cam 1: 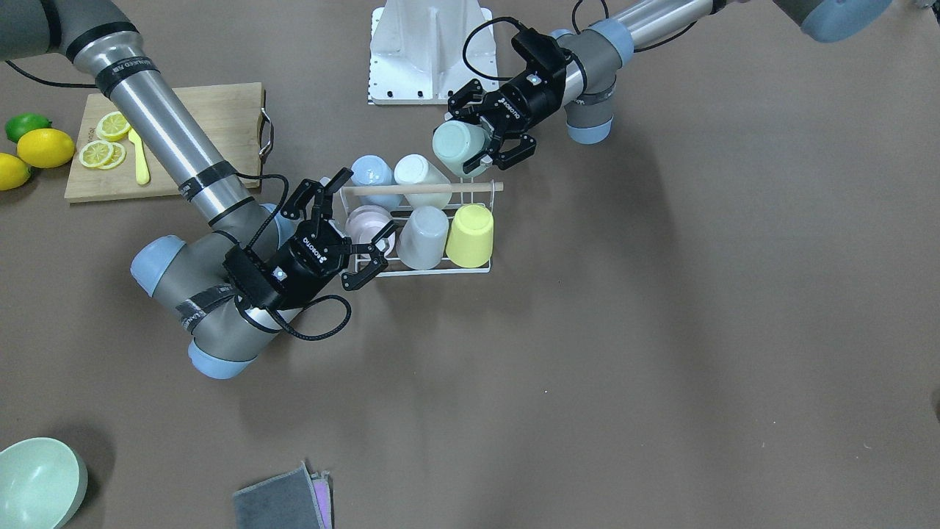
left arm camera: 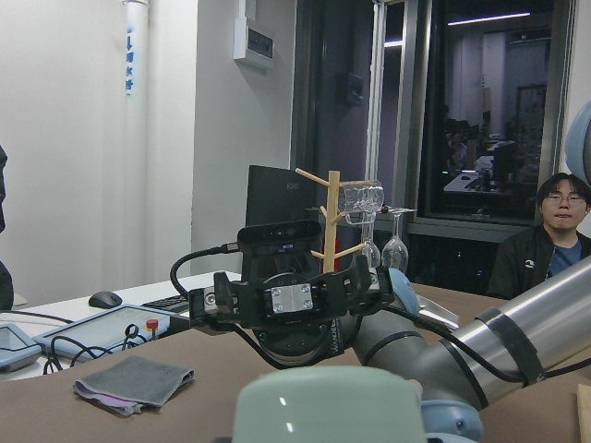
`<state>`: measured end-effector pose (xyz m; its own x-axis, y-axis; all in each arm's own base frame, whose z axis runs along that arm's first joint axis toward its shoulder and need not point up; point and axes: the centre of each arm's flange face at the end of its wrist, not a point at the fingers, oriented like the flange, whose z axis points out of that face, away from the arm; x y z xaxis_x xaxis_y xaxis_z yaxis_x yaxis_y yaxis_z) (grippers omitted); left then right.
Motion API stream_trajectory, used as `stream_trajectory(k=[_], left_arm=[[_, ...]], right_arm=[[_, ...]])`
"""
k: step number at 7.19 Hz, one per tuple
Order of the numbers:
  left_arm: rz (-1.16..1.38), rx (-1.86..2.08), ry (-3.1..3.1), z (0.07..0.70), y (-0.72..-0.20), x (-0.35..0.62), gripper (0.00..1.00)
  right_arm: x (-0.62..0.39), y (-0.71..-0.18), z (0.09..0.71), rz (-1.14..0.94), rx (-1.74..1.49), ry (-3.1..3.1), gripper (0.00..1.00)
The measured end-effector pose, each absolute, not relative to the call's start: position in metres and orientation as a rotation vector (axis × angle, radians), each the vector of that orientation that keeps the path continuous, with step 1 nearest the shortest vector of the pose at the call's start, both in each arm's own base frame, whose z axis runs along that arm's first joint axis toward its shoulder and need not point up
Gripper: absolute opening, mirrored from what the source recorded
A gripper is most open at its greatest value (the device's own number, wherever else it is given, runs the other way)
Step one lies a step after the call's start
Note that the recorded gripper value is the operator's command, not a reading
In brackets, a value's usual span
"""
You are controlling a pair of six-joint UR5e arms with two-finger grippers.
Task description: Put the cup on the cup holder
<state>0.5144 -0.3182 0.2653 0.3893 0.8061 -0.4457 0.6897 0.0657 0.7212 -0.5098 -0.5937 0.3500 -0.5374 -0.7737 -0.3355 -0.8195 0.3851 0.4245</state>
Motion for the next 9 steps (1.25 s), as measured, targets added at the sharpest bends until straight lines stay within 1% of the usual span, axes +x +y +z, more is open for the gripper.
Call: stream_trajectory(k=[1,3,5,7,9], left_arm=[[0.148,1.66,1.34,0.265,-0.318,0.515,0.96],[0.141,1.666,1.348,0.265,-0.318,0.513,0.97],[0.134,1.671,1.357,0.265,-0.317,0.511,0.97],[0.115,1.687,1.371,0.258,-0.319,0.502,0.97],[0.067,1.737,1.388,0.239,-0.329,0.47,0.97]], right_arm=[[-0.5,-0.601,0.348,0.857,-1.482,2.54,0.98],[-0.466,-0.615,0.337,0.873,-1.466,2.56,0.98],[-0.435,-0.614,0.335,0.889,-1.394,2.614,0.98],[-0.409,-0.6,0.344,0.907,-1.314,2.669,0.98],[-0.378,-0.571,0.353,0.925,-1.211,2.741,0.98]])
